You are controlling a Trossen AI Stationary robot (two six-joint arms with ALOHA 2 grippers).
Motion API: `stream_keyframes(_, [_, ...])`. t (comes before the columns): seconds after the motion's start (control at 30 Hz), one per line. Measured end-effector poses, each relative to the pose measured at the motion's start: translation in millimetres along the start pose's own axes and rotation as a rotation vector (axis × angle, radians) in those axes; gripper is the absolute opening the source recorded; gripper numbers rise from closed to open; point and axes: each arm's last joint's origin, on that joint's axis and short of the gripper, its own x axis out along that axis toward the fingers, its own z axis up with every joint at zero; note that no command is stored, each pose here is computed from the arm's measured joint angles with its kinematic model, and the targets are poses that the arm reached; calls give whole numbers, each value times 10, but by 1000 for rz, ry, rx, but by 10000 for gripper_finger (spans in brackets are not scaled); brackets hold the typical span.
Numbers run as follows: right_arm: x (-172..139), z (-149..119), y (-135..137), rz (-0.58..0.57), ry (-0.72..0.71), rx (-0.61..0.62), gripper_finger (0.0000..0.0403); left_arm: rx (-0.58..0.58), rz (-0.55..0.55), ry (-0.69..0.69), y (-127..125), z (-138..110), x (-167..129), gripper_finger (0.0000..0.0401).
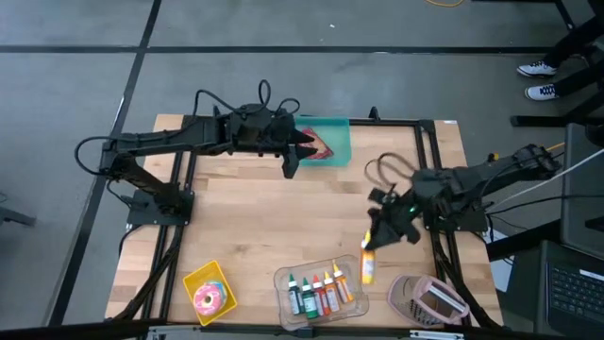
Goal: Pick & Place Food Item
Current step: Put the yellow food coloring bottle into the transparent bin
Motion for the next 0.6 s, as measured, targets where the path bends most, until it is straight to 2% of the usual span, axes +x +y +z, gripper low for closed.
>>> stream_keyframes(0.17, [283,-91,-163,-56,114,112,118,2,-38,18,-11,-24,52,169])
stream_keyframes(0.37, [591,-150,-448,-164,181,194,118,5,-62,57,-36,-87,135,168])
stream_keyframes(0.6, [825,-257,-692,-237,286,304,118,6,-116,74,-105,-133,215,168])
